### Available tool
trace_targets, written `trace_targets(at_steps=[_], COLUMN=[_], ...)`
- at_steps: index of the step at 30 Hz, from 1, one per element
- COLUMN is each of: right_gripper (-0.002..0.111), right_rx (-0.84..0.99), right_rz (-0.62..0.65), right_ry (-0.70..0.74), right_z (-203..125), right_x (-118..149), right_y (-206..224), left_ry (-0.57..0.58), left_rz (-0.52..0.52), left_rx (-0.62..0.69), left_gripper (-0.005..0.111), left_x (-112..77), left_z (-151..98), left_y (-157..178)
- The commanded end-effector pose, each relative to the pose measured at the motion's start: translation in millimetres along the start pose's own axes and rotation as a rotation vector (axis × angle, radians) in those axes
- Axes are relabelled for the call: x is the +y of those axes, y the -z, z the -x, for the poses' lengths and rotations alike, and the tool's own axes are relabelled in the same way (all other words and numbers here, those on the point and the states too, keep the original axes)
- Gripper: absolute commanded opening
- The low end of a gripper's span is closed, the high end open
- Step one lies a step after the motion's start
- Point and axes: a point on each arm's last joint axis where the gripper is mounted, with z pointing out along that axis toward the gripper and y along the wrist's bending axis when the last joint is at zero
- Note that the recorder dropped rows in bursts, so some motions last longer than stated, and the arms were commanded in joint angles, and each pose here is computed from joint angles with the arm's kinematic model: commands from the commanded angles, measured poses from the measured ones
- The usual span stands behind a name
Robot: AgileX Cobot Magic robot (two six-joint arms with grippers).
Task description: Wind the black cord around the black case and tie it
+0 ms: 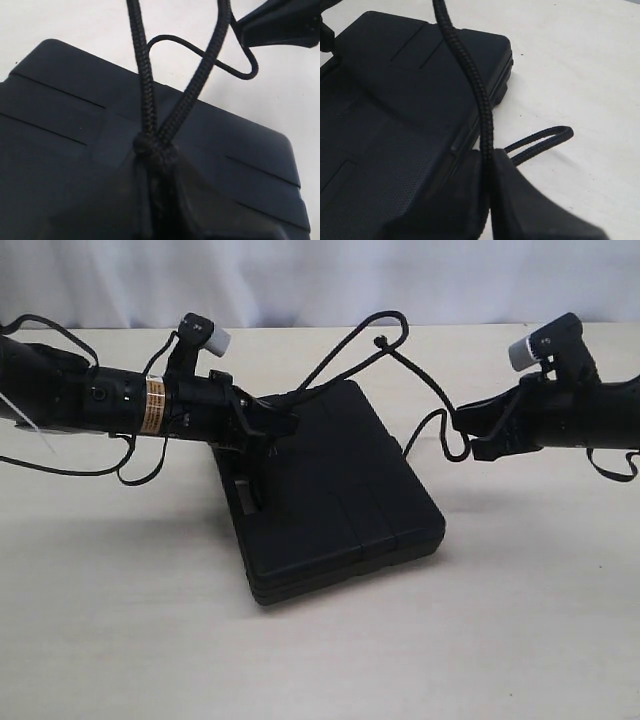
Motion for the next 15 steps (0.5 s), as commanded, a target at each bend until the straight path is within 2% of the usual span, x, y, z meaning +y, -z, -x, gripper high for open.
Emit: trace_targets(at_steps=[1,4,9,15], right_gripper=[0.004,0.004,0.004,0.004], right_rx=[-0.020,-0.045,-0.110,-0.124], right_rz=[0.043,0.073,0.100,0.125], right_ry=[0.042,0.035,-0.009,-0.009], right_z=[2.2,4.4,10.5,11.4], right_x=[5.3,8.1,10.4,12.5], right_y=[1.5,1.7,2.4,2.4], left_ry=[0.013,-0.007,0.001,-0.015], left_rz=[0.015,-0.001,-0.123,-0.147], left_rx=[-0.025,-0.002,-0.022,-0.009], left_gripper=[0.000,0.000,0.000,0.000], left_x=[0.8,0.0,-8.3,-10.3], left_z=[7.2,4.0,-0.3,-2.1], left_y=[3.4,2.6,-2.2,-2.2])
